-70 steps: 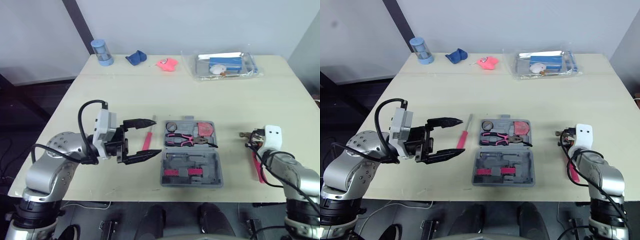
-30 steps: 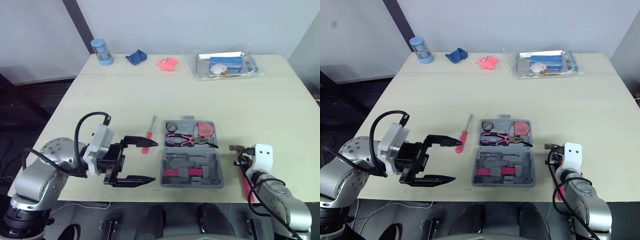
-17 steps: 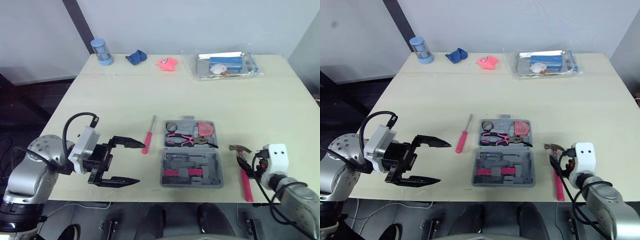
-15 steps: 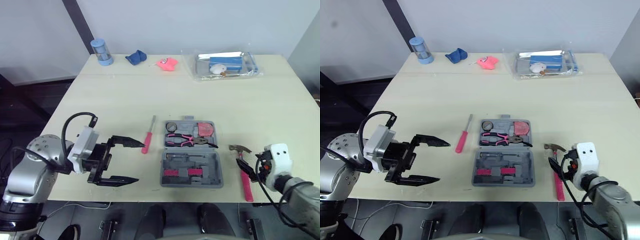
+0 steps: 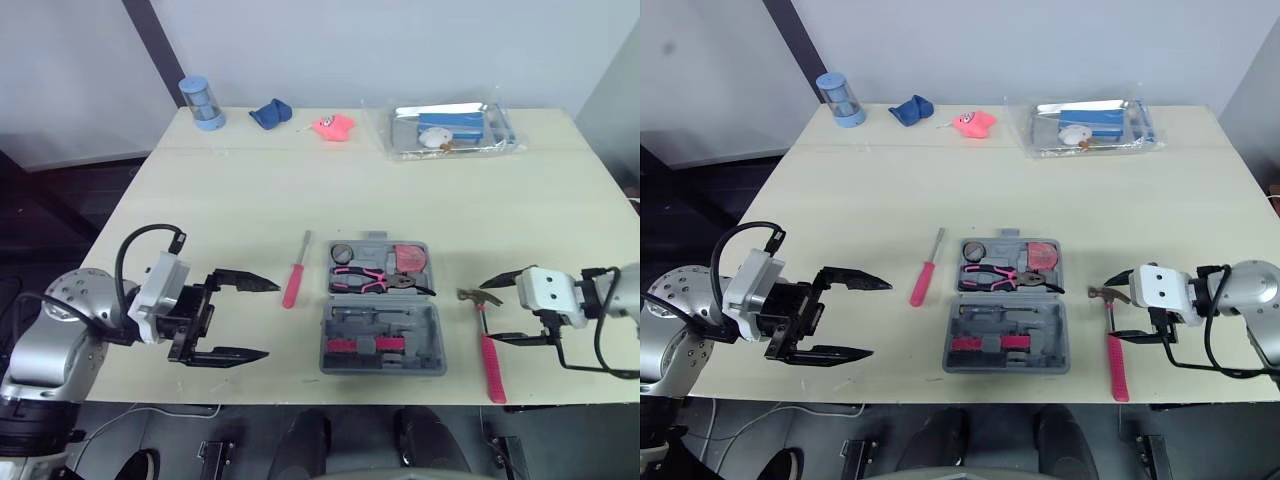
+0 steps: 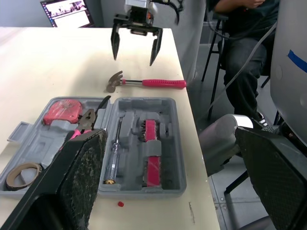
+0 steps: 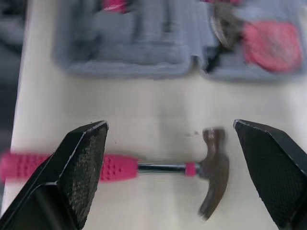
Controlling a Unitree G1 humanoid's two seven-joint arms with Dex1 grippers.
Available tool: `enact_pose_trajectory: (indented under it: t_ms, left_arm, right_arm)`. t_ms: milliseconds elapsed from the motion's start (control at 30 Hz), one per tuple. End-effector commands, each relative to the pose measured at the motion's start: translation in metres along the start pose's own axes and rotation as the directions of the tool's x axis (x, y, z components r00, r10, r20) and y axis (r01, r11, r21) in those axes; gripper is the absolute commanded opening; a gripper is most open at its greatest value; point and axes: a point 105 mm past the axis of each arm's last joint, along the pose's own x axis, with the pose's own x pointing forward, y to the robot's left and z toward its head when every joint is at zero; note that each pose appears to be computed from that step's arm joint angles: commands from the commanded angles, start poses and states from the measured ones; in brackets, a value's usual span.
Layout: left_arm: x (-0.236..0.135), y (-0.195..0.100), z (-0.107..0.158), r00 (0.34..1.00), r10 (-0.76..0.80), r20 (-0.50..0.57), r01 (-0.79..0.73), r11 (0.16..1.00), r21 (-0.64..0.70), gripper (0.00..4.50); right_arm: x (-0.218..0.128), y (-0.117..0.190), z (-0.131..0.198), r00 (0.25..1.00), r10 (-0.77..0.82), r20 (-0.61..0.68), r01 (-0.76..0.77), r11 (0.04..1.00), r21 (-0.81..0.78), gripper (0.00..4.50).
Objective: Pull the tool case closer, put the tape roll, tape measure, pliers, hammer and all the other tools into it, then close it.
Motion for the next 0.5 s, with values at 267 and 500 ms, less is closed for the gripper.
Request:
enact_pose_trajectory:
  t_ms: [267,500]
  left_arm:
    - [0.001,-0.012,0.009,0.999,-0.010,0.042,0.009,1.000,0.006,4.50]
    - [0.005,-0.012,0.012,0.999,0.012,0.053,-0.012,1.000,0.004,4.50]
  right_arm:
    - [0.017,-0.027,-0.018,0.917,0.285,-0.279,-0.382,0.829,-0.408,4.40]
    - [0.026,-0.037,-0.031,0.872,0.284,-0.399,-0.464,0.740,-0.486,4.40]
